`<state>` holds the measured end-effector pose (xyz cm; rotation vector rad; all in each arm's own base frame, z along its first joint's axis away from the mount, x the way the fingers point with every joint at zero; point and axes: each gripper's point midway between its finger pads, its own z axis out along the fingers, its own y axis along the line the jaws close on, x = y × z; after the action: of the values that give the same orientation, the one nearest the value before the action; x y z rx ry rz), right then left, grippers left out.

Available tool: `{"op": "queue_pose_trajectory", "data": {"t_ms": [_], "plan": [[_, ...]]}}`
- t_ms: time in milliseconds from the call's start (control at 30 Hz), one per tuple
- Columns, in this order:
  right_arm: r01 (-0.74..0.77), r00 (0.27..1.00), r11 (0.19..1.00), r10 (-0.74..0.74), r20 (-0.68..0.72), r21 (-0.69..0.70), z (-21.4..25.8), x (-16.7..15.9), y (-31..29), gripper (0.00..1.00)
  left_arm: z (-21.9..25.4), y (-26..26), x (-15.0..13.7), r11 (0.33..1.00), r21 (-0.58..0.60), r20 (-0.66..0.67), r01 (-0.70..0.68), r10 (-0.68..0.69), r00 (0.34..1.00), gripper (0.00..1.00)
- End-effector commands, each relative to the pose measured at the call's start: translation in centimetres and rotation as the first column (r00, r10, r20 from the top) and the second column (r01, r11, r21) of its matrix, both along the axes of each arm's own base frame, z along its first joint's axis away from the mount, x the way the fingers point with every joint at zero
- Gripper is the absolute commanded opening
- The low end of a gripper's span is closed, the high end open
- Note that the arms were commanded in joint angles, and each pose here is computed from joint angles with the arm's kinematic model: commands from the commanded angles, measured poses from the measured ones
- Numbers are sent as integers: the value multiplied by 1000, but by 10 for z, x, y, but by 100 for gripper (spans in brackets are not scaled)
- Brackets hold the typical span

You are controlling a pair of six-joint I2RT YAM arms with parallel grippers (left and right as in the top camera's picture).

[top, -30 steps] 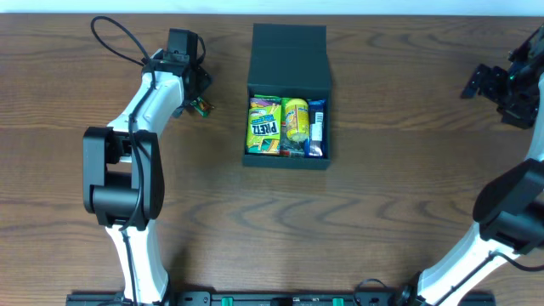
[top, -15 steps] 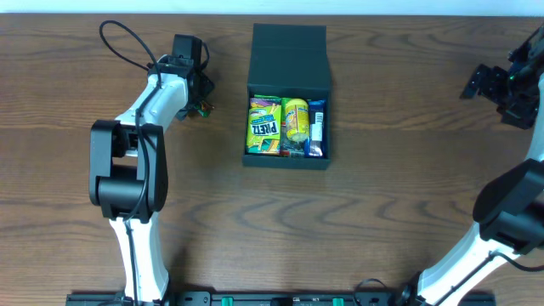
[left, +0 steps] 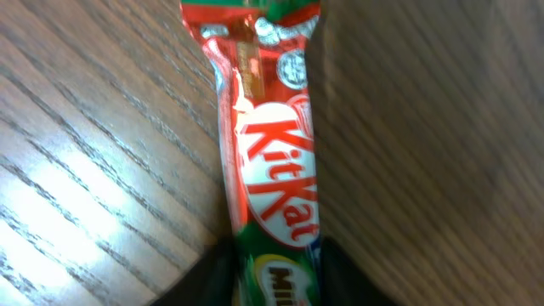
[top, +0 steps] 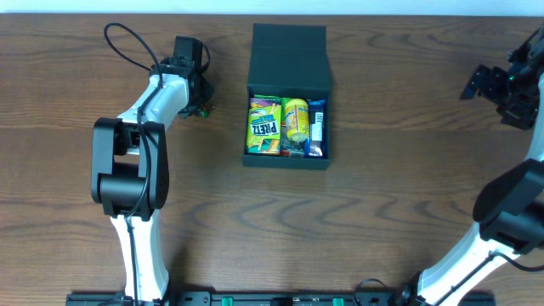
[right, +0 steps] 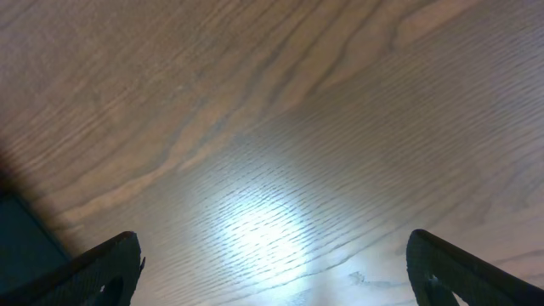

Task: Pack container
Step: 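Move the left gripper to the red KitKat bar and grasp it, then carry the KitKat bar into the box's right side and release it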

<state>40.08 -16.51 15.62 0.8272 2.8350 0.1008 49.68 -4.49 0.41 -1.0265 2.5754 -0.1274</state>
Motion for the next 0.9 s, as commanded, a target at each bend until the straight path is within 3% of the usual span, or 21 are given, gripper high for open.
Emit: {"op": "queue_pose_trajectory", "data": {"t_ms": [0, 367, 567, 867], "plan": [[-12, 1000, 1000, 12, -9, 2, -4, -1, -1, 99, -9, -4, 1, 997, 14, -33, 72, -72, 997, 24], [-11, 1000, 1000, 11, 3, -4, -3, 2, -2, 99, 51, -6, 28, 953, 109, -7, 281, -282, 959, 19], [-9, 1000, 1000, 9, 23, -14, -2, 6, -5, 99, 90, -15, 24, 940, 110, -36, 321, -319, 947, 16], [12, 998, 999, -10, 65, -35, 0, 13, -19, 99, 143, -128, -10, 842, 102, -39, 529, -528, 848, 16]]}}
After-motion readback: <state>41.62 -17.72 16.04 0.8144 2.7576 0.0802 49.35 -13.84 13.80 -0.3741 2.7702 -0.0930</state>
